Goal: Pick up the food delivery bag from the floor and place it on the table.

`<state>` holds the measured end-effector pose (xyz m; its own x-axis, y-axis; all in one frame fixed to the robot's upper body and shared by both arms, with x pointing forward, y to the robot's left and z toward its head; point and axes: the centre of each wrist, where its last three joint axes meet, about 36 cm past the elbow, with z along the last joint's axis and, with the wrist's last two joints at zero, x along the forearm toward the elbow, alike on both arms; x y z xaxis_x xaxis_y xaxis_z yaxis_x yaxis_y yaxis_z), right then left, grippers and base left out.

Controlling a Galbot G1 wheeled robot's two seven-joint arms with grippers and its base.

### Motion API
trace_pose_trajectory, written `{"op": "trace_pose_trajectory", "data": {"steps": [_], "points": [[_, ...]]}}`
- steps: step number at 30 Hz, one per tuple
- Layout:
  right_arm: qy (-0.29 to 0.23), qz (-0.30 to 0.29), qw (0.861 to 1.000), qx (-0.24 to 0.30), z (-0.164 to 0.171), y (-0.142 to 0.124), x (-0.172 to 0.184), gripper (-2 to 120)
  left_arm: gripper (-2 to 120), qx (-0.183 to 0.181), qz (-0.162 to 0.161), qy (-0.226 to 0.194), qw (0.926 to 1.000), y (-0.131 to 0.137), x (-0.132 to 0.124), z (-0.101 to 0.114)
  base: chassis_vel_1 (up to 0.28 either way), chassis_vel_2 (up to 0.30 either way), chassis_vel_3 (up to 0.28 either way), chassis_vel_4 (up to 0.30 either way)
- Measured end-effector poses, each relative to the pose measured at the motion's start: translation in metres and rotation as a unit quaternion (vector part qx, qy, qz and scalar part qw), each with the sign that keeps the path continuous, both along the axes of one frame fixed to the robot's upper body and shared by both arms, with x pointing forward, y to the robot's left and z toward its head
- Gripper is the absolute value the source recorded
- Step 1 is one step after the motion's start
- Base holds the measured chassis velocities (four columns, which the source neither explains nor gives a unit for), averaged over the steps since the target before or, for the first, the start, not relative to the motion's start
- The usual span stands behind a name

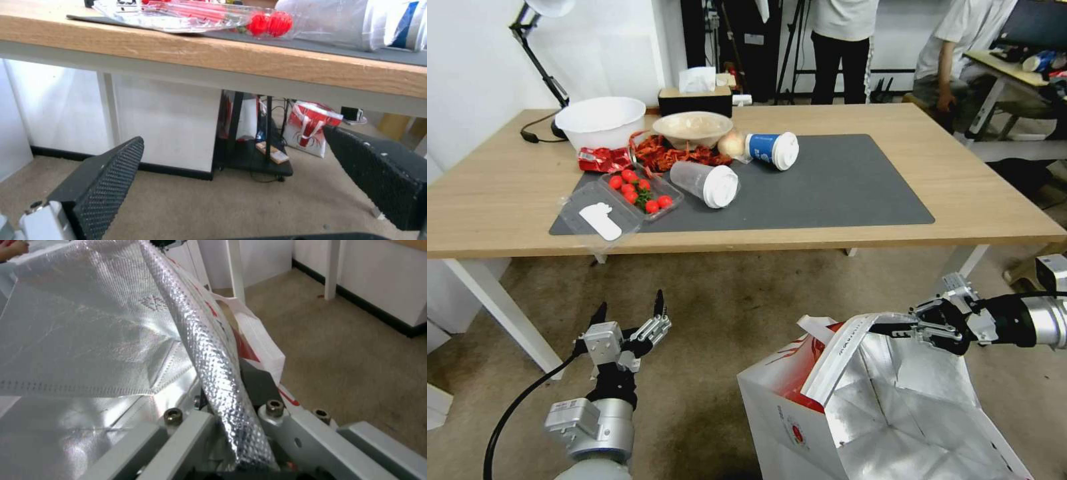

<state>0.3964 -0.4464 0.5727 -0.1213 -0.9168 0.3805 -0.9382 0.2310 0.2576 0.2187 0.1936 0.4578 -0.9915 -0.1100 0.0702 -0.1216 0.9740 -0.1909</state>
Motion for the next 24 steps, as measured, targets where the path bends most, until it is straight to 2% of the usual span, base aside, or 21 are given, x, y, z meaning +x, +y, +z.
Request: {"op": "trace_pose_trajectory", "data": {"steps": [24], "points": [[-0.001,0.001,1.000,-0.002,0.0002,-0.0018,0.0013,0,100,0.000,0.000,0.001,1.0000,0.0008,-0.0002,0.0015,0.000,0.000,0.000,0.000]]}}
